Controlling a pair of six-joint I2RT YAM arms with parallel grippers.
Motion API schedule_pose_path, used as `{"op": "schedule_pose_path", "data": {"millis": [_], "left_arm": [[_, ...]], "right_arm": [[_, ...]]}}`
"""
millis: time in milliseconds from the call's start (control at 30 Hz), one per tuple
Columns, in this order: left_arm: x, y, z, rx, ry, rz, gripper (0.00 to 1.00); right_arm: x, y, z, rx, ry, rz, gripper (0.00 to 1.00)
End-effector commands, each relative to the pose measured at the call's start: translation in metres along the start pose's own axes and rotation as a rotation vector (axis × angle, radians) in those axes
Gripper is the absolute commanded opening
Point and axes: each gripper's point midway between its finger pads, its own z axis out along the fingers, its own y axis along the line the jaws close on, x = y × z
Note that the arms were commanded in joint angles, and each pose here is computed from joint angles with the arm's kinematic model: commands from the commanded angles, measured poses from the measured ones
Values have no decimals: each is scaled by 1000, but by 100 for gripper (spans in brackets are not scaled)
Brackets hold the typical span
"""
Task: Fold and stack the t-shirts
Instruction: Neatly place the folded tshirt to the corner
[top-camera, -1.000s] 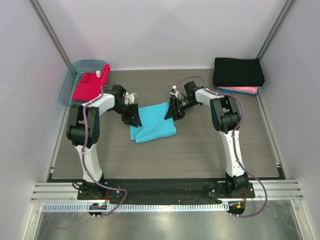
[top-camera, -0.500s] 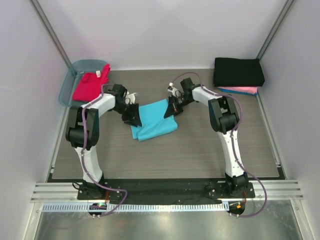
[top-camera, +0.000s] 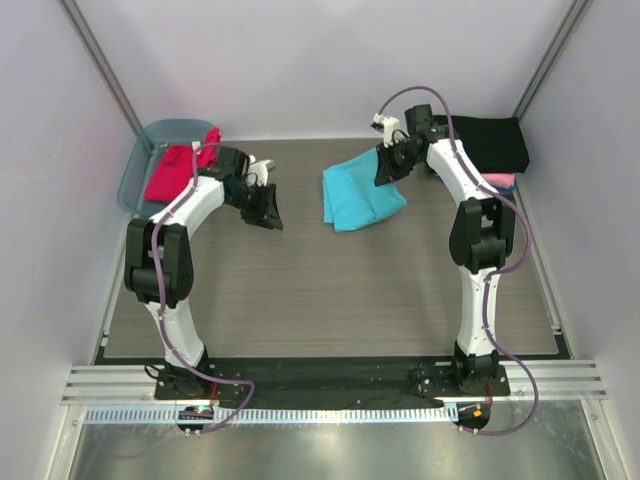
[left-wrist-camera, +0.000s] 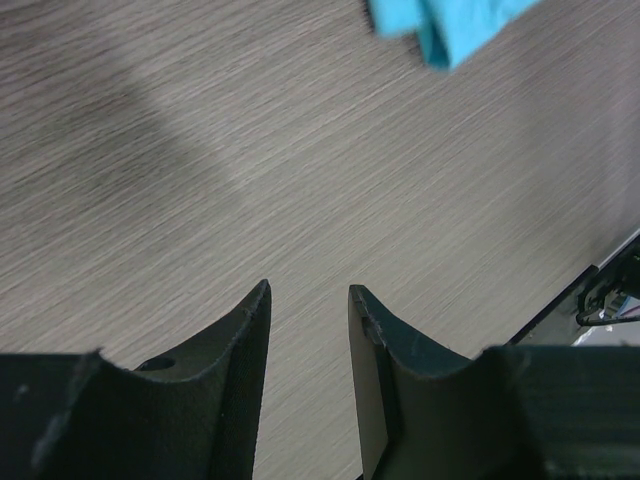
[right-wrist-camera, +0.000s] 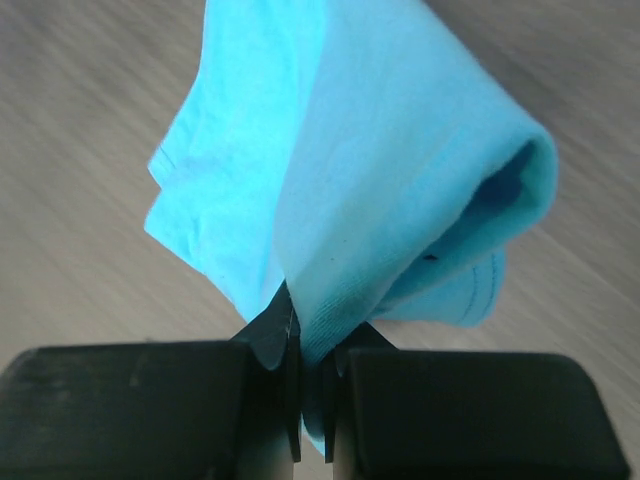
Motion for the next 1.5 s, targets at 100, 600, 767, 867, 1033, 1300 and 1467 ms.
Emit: {"op": "schedule_pose_path", "data": {"millis": [100, 600, 767, 867, 1033, 1300, 1467], "left_arm": [[-21, -15, -14, 31, -81, 44, 38], [-5, -24, -13, 68, -83, 28, 38], [-2, -28, -10, 77, -79, 31, 38], [-1, -29, -11, 79, -79, 25, 38], [-2, -31, -9, 84, -82, 26, 38], [-4, -36, -5, 94, -79, 32, 38], [2, -36, -3, 94, -68, 28, 38]], "right_arm": [[-38, -36, -54, 243, -47, -201, 1], [-94, -90, -129, 487, -173, -268, 1], [-105, -109, -154, 552, -219, -256, 1], [-117, -105, -172, 574, -260, -268, 1], [-124, -106, -191, 601, -294, -271, 1], [-126, -132, -221, 674, -343, -235, 1], [-119, -157, -236, 726, -351, -209, 1]]}}
